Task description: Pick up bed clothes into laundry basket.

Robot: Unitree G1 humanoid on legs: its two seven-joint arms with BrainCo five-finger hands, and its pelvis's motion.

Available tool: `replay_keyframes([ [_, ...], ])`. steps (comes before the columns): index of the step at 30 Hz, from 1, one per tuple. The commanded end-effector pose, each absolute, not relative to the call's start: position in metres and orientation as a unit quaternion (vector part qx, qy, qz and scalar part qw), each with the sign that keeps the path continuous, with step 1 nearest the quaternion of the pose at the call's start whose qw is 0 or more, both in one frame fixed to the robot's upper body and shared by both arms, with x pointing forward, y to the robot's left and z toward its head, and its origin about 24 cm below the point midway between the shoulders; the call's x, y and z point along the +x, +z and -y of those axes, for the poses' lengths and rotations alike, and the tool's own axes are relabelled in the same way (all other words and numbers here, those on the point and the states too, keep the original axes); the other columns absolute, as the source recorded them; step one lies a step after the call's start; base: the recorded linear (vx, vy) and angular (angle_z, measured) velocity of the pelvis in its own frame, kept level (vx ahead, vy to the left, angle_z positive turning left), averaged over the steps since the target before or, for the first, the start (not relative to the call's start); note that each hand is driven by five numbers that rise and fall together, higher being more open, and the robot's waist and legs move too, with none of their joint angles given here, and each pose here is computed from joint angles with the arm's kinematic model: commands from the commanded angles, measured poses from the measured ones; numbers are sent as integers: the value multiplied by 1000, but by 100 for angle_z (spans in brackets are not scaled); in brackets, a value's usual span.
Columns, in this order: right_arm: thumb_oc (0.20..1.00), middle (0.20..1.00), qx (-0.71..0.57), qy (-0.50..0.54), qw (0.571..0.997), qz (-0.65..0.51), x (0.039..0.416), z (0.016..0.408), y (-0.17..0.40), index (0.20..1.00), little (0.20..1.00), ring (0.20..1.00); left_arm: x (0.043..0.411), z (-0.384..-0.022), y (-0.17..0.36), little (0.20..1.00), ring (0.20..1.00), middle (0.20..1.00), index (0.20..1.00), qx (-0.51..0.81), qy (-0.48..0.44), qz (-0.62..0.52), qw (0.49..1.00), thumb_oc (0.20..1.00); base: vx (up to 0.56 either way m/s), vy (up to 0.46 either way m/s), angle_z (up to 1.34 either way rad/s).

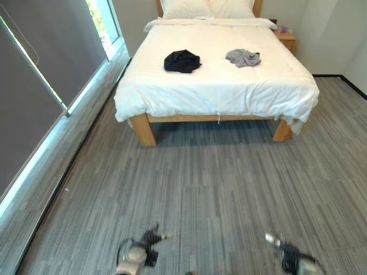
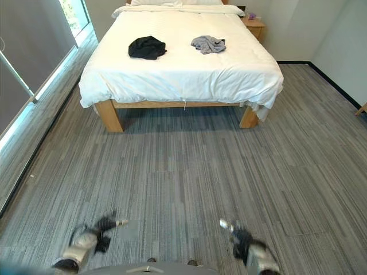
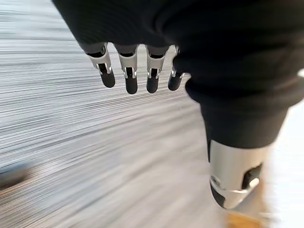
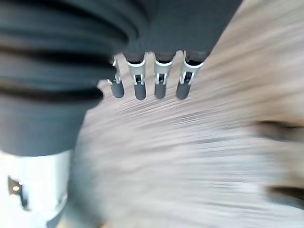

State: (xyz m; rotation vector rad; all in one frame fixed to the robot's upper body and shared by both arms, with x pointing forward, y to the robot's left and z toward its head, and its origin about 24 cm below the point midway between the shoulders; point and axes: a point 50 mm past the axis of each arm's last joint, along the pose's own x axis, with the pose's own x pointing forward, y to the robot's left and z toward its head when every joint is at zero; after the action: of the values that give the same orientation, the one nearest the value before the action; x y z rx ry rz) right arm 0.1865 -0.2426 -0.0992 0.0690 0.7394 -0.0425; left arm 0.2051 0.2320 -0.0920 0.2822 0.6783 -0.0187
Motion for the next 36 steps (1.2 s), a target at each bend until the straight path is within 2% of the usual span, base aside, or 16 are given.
replay_keyframes([
  [1,1000,1000,-4,11,965,-263,220,245,-59,1000,1000,1000,230,-237,-65,1000,1000,1000,1000,98,23,-260,960,1000,-8,10,6],
  [5,1000,1000,-57,39,982,-176,231,243,-21,1000,1000,1000,235,-240,-33,1000,1000,1000,1000,103,16,-182,978,1000,0,0,0],
  [8,1000,1000,-118,-2,985,-122,233,243,-6,1000,1000,1000,236,-238,-22,1000,1000,1000,1000,100,38,-144,984,1000,0,0,0],
  [10,1000,1000,-91,-23,986,-136,226,238,-18,1000,1000,1000,235,-234,-20,1000,1000,1000,1000,70,64,-127,987,1000,0,0,0],
  [14,1000,1000,-86,6,982,-167,211,230,-33,1000,1000,1000,224,-238,-27,1000,1000,1000,1000,64,83,-141,984,1000,0,0,0],
  [20,1000,1000,-58,12,985,-164,212,223,-33,1000,1000,1000,215,-251,-29,1000,1000,1000,1000,56,124,-148,980,1000,14,53,-1],
  [28,1000,1000,-43,15,994,-103,234,212,-11,1000,1000,1000,231,-262,-12,1000,1000,1000,1000,83,142,-117,979,1000,17,178,2],
  [36,1000,1000,-35,-11,991,-132,222,225,-21,1000,1000,1000,250,-255,-2,1000,1000,1000,1000,99,124,-98,982,1000,429,-118,16],
])
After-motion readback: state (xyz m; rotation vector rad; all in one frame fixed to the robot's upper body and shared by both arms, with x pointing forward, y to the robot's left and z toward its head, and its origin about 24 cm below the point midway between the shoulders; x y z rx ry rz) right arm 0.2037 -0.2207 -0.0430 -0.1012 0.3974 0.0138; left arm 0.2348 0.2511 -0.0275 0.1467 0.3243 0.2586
